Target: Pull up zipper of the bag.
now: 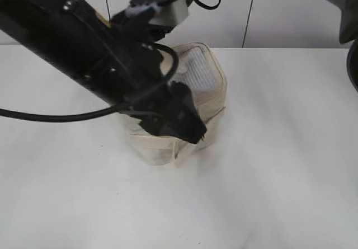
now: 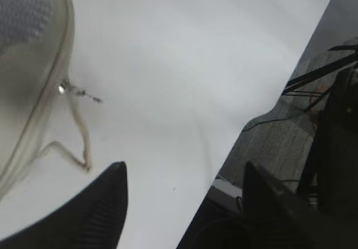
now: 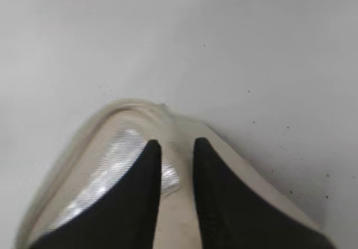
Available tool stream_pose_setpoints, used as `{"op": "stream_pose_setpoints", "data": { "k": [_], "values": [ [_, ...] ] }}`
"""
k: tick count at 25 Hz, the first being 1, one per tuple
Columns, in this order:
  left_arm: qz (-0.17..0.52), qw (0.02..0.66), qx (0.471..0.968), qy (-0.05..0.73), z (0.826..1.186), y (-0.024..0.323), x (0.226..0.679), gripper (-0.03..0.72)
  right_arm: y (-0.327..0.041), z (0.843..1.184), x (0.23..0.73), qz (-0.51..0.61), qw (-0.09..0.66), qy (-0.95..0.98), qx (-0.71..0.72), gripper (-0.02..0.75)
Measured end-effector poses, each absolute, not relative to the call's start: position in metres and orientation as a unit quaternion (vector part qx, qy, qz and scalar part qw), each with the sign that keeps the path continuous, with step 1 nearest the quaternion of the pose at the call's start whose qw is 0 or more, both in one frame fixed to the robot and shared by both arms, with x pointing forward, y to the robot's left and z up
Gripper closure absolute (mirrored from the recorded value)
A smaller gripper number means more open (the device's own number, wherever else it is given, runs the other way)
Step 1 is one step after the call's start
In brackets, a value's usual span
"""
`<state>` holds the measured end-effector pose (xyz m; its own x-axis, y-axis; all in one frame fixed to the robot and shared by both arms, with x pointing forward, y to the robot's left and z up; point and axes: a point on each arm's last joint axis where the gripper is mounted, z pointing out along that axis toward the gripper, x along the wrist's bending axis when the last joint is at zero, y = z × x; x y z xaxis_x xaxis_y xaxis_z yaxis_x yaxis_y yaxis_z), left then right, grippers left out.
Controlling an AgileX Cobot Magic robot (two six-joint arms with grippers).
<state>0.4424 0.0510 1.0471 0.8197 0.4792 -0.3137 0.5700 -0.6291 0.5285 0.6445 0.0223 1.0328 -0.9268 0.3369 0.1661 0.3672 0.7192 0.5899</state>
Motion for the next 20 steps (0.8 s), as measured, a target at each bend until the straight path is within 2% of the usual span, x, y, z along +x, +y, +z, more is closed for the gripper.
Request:
{"op": "stream_pose_setpoints", "data": {
  "k": [2,4,6,11,16,20],
  "values": [
    [-0.041,0.305,0.903,0.299,1.059,0.065,0.442,0.194,0.023,1.049,0.641,-0.341,0.022,-0.918,-0.199,0.414],
    [-0.009,0.301,0.899,0.317,1.07,0.079,0.443,0.194,0.023,1.059,0.641,-0.351,0.016,-0.913,-0.205,0.315],
    [0.021,0.296,0.893,0.339,1.078,0.092,0.447,0.193,0.02,1.065,0.643,-0.358,0.011,-0.909,-0.214,0.259],
    [0.066,0.295,0.864,0.402,1.079,0.121,0.475,0.193,0.004,1.071,0.655,-0.355,-0.007,-0.901,-0.251,0.231],
    [0.111,0.322,0.815,0.469,1.069,0.147,0.517,0.193,-0.038,1.07,0.683,-0.337,-0.028,-0.88,-0.334,0.231],
    [0.123,0.329,0.793,0.498,1.053,0.154,0.539,0.192,-0.072,1.07,0.701,-0.335,-0.035,-0.859,-0.385,0.231]
  ]
}}
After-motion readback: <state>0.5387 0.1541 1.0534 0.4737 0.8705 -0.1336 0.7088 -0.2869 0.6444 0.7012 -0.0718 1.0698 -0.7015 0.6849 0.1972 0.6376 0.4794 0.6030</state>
